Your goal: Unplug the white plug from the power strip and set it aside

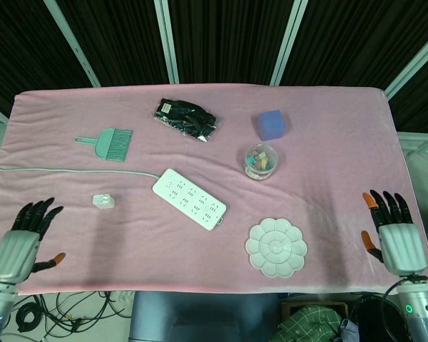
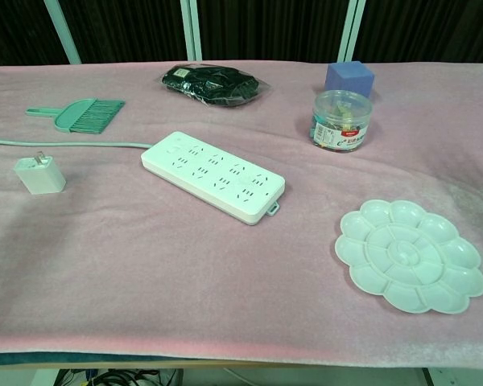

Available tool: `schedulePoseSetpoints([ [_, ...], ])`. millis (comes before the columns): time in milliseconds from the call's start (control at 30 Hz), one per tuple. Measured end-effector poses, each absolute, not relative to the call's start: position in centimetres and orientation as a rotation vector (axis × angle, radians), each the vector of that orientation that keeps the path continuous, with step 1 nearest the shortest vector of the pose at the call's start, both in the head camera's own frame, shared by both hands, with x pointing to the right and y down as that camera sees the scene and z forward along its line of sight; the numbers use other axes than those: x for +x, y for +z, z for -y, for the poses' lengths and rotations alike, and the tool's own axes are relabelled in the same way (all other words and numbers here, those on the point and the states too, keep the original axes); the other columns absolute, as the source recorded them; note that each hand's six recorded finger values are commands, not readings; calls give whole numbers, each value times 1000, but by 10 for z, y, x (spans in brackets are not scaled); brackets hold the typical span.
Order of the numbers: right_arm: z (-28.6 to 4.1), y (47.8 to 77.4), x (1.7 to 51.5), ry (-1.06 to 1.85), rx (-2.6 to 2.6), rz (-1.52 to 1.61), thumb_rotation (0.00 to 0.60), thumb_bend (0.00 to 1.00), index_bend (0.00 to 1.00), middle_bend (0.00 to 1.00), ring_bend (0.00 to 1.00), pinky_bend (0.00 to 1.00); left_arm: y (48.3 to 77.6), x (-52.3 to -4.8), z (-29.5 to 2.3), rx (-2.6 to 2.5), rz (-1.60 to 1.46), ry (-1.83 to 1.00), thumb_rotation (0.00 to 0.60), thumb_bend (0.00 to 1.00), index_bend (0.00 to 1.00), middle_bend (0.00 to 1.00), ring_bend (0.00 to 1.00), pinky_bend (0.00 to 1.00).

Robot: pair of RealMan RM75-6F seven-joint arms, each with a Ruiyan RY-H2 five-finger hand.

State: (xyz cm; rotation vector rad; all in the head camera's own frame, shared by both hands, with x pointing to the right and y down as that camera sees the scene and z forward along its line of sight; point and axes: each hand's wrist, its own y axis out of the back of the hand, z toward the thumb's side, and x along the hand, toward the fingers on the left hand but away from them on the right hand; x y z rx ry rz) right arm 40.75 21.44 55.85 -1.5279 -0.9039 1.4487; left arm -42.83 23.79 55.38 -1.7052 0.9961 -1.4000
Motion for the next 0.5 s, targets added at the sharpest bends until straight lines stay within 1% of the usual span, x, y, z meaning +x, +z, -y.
schedulePoseSetpoints([
  [100, -236, 554, 405, 1440, -1555, 891, 600, 320, 47, 61, 42, 49, 535, -437, -257, -1652, -1019, -1472, 600, 163, 149, 32, 0, 0],
  [233, -256, 551, 399, 1424, -1575, 861, 600, 321, 48, 61, 43, 49, 518, -444, -267, -1588, -988, -1519, 600, 164, 151, 32, 0, 0],
  [300, -260, 549, 395, 1409, -1575, 847, 600, 321, 47, 61, 43, 49, 513, -447, -271, -1586, -992, -1537, 600, 164, 151, 32, 0, 0],
  [500, -264, 548, 387, 1390, -1588, 855, 600, 320, 48, 60, 43, 49, 508, -449, -271, -1600, -1003, -1526, 600, 163, 151, 33, 0, 0],
])
